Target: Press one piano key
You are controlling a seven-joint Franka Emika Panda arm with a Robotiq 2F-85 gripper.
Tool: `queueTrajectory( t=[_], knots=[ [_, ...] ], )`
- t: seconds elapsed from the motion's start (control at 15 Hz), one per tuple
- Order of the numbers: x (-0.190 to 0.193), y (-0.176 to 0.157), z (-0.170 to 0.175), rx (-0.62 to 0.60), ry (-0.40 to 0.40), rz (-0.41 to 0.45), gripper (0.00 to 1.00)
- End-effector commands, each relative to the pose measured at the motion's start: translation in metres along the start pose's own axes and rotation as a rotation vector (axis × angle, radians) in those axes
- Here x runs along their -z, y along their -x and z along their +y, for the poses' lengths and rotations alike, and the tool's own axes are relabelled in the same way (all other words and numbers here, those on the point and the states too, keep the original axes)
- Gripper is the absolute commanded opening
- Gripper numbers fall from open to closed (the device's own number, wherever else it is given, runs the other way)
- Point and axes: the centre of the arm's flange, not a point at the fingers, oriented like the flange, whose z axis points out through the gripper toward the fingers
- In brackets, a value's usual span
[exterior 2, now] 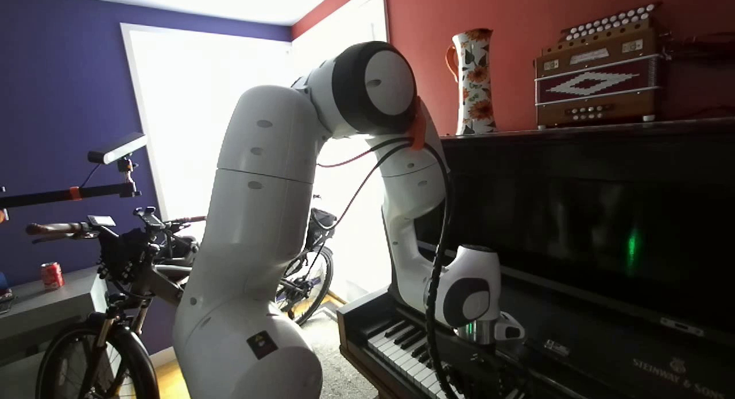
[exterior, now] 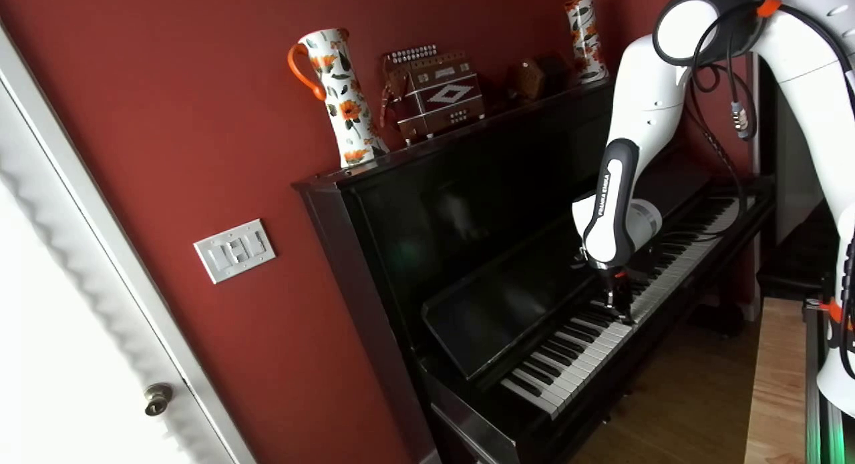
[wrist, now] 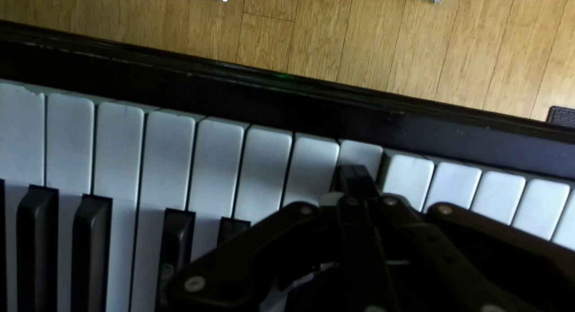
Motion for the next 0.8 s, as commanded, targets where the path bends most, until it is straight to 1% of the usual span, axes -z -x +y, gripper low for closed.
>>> queueTrajectory(
  t=[0.0, 0.33, 0.73],
  knots=[
    [-0.017, -0.004, 0.004, 0.01, -0.012, -0.003, 0.0],
    [-0.024, -0.004, 0.006, 0.014, -0.028, -0.008, 0.0],
    [-0.011, 0.001, 0.009, 0.008, -0.019, 0.005, 0.0]
  ],
)
